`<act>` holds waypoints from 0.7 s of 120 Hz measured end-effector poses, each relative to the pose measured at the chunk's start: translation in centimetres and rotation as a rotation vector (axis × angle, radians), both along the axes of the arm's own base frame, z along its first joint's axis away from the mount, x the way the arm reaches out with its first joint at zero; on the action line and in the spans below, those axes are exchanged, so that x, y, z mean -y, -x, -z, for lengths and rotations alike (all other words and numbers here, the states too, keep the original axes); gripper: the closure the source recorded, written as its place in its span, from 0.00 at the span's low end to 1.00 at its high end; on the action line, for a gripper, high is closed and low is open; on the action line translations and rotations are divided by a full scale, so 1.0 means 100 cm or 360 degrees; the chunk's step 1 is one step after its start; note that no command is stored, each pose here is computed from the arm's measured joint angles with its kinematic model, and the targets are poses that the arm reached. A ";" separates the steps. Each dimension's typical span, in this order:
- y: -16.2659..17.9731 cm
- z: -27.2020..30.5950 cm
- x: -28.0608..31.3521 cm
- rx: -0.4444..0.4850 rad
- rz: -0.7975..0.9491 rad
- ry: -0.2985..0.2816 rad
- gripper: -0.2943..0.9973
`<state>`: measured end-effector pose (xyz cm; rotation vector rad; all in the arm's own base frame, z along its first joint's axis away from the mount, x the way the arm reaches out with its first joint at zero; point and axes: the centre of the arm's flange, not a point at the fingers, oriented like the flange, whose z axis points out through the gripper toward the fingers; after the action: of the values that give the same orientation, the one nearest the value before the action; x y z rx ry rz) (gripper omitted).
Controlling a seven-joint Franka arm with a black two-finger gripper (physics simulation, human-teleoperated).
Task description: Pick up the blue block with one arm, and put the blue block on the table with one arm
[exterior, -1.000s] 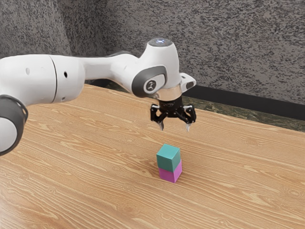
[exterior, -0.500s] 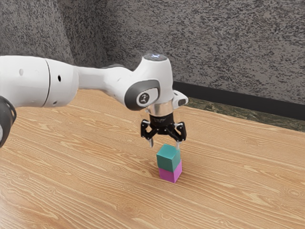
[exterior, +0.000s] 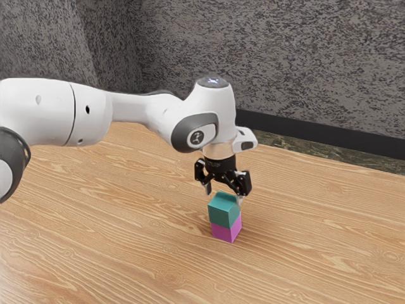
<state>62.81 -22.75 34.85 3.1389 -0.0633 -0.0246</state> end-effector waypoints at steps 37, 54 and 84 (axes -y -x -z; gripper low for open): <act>-0.004 0.031 -0.001 -0.0040 0.0123 0.0022 0.23; -0.005 0.034 -0.001 -0.0034 0.0162 0.0030 0.27; -0.006 0.032 -0.001 -0.0019 0.0218 0.0028 0.40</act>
<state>63.39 -22.66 31.61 3.1106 -0.2771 -0.0423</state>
